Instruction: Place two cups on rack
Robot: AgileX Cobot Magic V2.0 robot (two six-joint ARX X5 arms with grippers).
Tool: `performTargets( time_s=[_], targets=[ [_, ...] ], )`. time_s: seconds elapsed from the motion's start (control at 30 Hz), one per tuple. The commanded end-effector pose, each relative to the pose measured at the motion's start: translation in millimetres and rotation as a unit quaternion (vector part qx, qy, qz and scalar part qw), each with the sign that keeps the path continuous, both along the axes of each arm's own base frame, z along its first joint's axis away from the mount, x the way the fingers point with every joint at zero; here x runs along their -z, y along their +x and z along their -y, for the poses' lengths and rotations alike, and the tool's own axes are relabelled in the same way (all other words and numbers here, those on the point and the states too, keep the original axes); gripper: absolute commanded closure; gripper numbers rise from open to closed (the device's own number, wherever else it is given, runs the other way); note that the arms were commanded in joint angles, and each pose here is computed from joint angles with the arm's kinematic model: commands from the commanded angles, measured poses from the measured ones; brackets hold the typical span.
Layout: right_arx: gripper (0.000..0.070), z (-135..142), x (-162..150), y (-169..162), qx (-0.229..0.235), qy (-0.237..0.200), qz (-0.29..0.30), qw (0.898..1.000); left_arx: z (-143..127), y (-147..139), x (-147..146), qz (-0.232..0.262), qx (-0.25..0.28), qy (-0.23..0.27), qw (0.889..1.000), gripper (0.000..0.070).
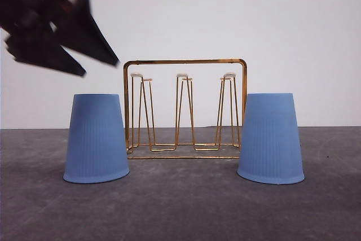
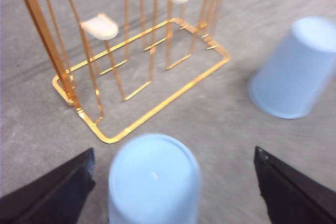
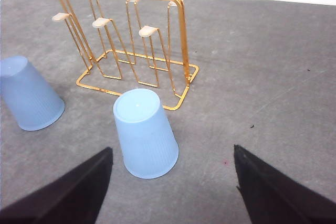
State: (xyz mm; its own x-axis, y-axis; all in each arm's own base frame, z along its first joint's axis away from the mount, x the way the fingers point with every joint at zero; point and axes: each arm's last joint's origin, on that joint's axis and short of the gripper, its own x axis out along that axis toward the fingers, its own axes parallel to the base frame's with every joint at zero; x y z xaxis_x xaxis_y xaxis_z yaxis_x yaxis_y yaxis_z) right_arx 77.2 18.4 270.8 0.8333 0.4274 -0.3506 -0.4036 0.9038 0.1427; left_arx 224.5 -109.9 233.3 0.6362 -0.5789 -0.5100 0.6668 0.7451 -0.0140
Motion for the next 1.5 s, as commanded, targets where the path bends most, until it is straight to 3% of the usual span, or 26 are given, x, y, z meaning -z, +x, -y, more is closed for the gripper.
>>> performTargets(
  time_s=[0.0,0.23,0.3,0.4,0.47,0.8,1.07,1.27,1.47],
  targets=[
    [0.0237,-0.1,-4.9,-0.4,-0.002,-0.006,0.014,1.000,6.2,8.3,5.2,-0.004,0.000,0.003,1.000,0.0095],
    [0.0237,-0.1,-4.9,-0.4,-0.002,-0.005,0.014,1.000,13.4,23.1,41.4,-0.069,-0.002,0.030,0.997,0.0115],
    [0.0237,-0.1,-4.9,-0.4,-0.002,-0.005,0.014,1.000,14.0,24.2,45.5,-0.078,-0.004,0.032,0.996,0.0172],
    [0.0236,-0.1,-4.9,-0.4,-0.002,-0.005,0.014,1.000,14.6,23.4,42.4,-0.086,-0.013,0.019,0.996,0.0344],
    [0.0237,-0.1,-4.9,-0.4,-0.002,-0.005,0.014,1.000,14.5,22.9,34.1,-0.088,-0.018,0.012,0.996,0.0365],
    [0.0237,-0.1,-4.9,-0.4,-0.002,-0.005,0.014,1.000,17.0,28.2,-47.0,-0.109,-0.026,0.021,0.993,0.0364],
    [0.0237,-0.1,-5.0,-0.4,-0.002,-0.005,0.014,1.000,17.6,38.5,-104.9,-0.021,-0.083,0.015,0.996,0.0348],
    [0.0237,-0.1,-4.9,-0.4,-0.002,-0.005,0.014,1.000,23.2,50.2,-111.0,0.021,-0.091,-0.019,0.995,0.0349],
    [0.0237,-0.1,-4.9,-0.4,-0.002,-0.006,0.014,1.000,33.8,71.9,-83.3,-0.011,-0.091,-0.001,0.996,0.0348]
  ],
)
